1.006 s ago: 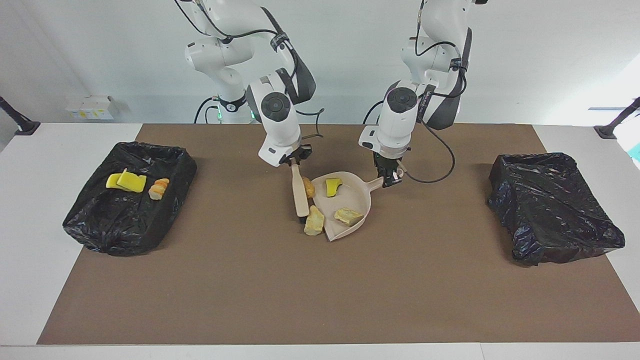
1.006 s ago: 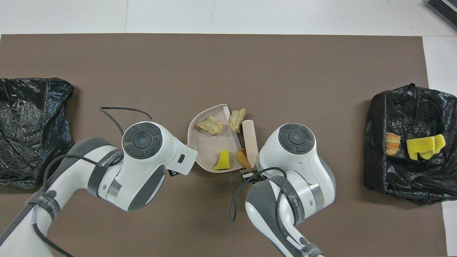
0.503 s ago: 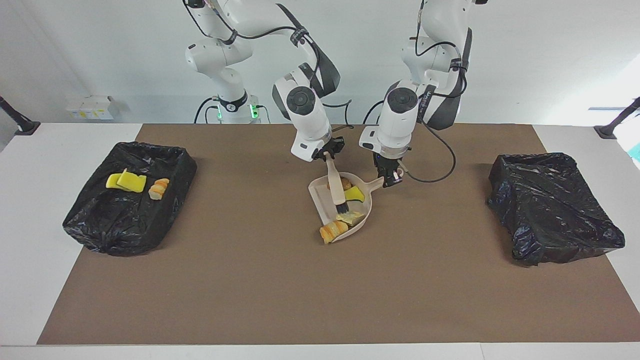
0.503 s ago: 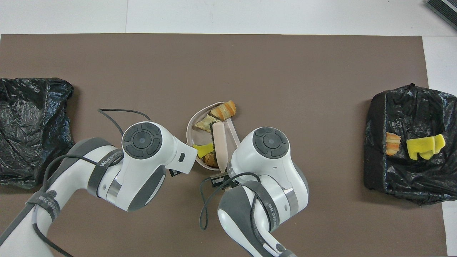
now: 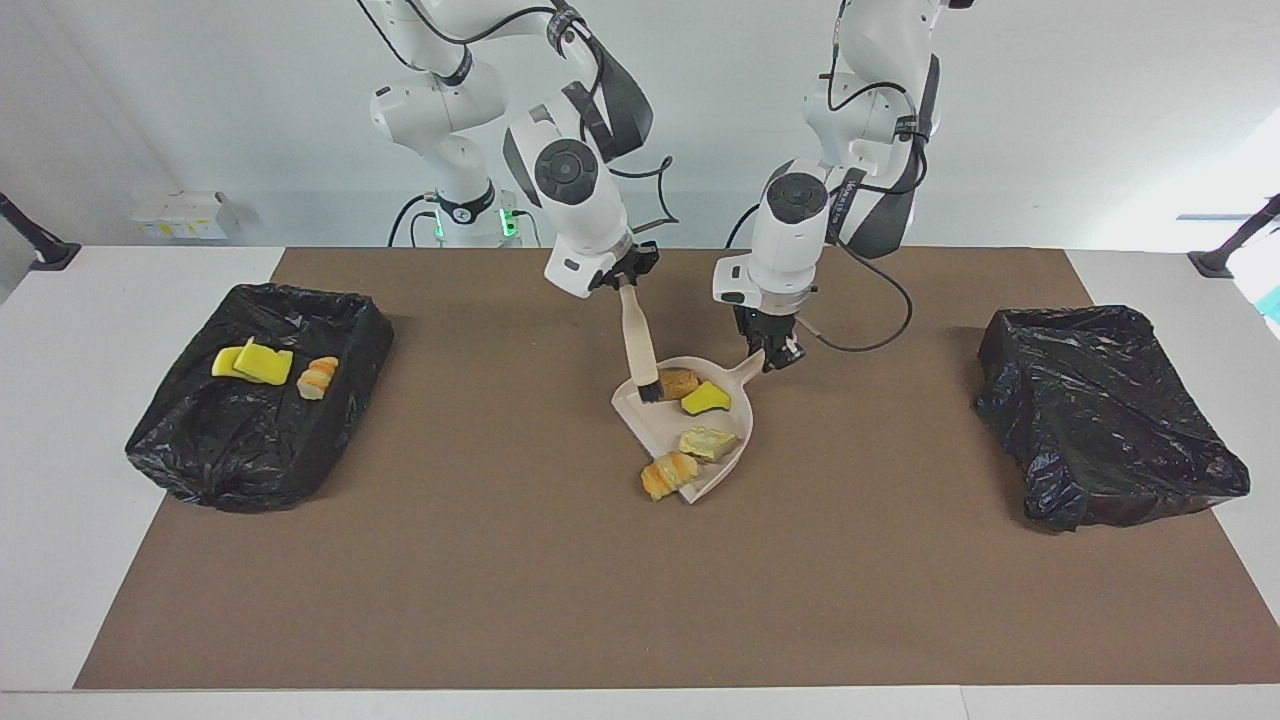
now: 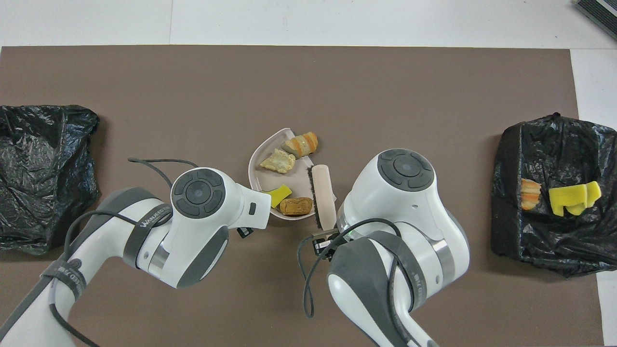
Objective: Sweep and dump trash in bin
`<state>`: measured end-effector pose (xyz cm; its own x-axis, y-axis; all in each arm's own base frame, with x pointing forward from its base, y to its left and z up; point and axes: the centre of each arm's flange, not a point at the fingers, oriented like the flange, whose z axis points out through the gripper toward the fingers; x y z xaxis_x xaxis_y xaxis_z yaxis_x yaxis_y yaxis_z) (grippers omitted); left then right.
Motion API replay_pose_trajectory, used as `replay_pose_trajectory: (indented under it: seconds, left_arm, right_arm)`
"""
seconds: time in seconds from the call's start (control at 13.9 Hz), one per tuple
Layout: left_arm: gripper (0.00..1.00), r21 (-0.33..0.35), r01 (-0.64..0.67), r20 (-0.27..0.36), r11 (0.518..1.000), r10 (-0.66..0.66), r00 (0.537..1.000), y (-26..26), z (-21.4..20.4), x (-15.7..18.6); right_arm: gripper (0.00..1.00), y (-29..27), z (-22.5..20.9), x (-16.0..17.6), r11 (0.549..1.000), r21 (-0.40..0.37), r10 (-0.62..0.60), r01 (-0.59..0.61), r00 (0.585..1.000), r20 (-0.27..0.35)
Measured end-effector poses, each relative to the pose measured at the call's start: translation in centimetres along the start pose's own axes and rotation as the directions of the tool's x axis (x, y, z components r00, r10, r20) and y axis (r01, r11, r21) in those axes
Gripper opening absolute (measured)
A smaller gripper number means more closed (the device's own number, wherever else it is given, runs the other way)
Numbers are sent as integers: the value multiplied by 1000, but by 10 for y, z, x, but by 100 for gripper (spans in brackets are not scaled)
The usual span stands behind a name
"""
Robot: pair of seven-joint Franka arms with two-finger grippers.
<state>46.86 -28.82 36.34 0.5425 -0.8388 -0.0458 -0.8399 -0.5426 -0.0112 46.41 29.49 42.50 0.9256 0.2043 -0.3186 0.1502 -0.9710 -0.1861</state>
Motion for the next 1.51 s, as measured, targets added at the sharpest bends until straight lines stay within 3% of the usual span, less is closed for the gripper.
replay_pose_trajectory:
  seconds: [0.36,0.5,1.01,1.51]
  left_arm:
    - [33,2,66,-7,998,-66,998,0,-1,1]
    - [33,16,63,-47,998,-63,997,-2,-4,5]
    - [33,35,50,-91,998,-47,995,-9,-8,7]
    - [33,49,87,-115,995,-80,990,-28,-24,-4]
  right_arm:
    - [26,43,-1,17,990,-140,-17,14,1000,-25]
    - [26,54,1,27,987,-160,-32,29,999,-19]
    - [26,53,26,67,984,-172,-47,48,999,7]
    - [26,47,40,119,986,-156,-55,51,998,-25]
